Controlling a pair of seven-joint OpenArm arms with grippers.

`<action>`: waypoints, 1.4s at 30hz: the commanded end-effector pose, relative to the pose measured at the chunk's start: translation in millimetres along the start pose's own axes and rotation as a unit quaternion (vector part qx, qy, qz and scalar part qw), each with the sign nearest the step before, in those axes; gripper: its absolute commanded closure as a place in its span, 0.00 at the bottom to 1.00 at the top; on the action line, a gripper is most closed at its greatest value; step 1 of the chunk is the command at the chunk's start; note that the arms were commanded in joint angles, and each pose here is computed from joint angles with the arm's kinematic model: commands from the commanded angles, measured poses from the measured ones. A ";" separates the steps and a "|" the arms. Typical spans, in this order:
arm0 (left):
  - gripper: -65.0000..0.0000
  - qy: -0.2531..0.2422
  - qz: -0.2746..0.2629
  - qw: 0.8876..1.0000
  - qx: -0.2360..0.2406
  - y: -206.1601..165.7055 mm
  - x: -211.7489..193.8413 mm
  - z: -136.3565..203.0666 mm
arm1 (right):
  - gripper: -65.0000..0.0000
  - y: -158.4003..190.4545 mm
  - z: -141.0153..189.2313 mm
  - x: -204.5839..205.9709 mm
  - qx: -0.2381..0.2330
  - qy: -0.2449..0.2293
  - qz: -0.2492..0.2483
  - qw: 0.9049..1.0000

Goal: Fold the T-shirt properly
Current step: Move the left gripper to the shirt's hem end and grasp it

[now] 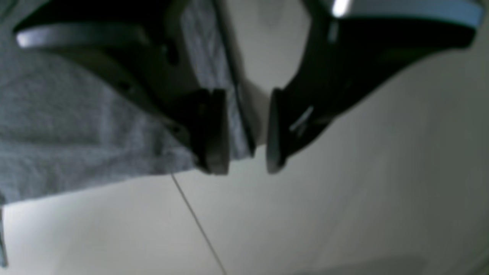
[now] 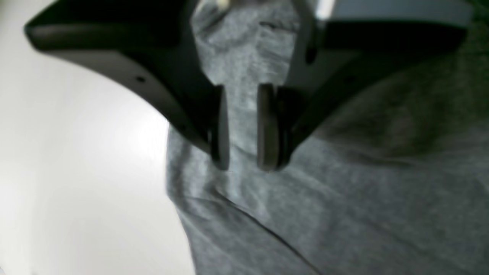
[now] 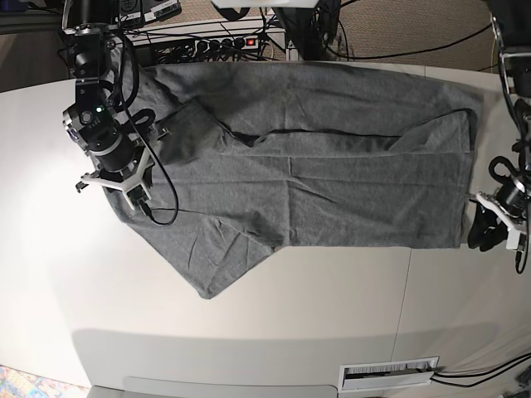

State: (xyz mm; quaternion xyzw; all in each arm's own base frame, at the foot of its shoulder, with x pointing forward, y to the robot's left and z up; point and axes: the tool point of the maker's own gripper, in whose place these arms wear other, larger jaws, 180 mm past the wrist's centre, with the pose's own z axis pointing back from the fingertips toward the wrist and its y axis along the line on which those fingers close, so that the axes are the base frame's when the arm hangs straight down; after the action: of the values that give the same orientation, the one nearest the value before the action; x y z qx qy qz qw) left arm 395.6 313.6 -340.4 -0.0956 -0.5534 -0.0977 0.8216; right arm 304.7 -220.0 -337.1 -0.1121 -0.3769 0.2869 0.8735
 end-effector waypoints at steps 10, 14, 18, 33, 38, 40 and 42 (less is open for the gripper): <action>0.70 0.030 -0.062 0.998 0.017 0.2 -4.3 -42.9 | 0.78 -23.7 6.4 5.7 -0.031 -0.010 -0.003 0.999; 0.70 0.047 -0.091 0.994 0.025 6.3 -9.0 -44.0 | 0.78 -23.6 6.4 5.9 -0.031 -0.011 -0.004 0.999; 0.70 0.037 -0.097 0.994 0.027 9.0 -4.2 -42.4 | 0.78 -23.7 6.4 6.3 -0.031 -0.012 -0.004 0.999; 0.62 0.055 -0.090 0.994 0.020 1.4 -14.7 -45.6 | 0.78 -23.4 6.5 6.0 -0.031 -0.011 -0.004 0.999; 0.78 0.048 -0.084 0.995 0.031 -3.5 -16.2 -51.8 | 0.78 -24.1 6.6 6.8 -0.032 -0.012 -0.003 0.999; 0.94 0.037 -0.084 0.995 0.030 -4.4 -12.0 -52.4 | 0.78 -25.8 6.7 7.6 -0.036 -0.012 -0.001 0.999; 1.00 0.030 -0.087 0.995 0.029 -3.3 -6.7 -52.2 | 0.78 -30.2 6.7 10.9 -0.043 -0.015 0.002 0.999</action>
State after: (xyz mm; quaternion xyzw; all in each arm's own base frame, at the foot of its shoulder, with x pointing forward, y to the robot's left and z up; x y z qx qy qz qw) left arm 423.2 285.8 -393.9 -0.0320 -0.5039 -0.1590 0.8484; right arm 308.5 -235.8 -330.2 -0.1362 -0.3766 0.2746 0.8742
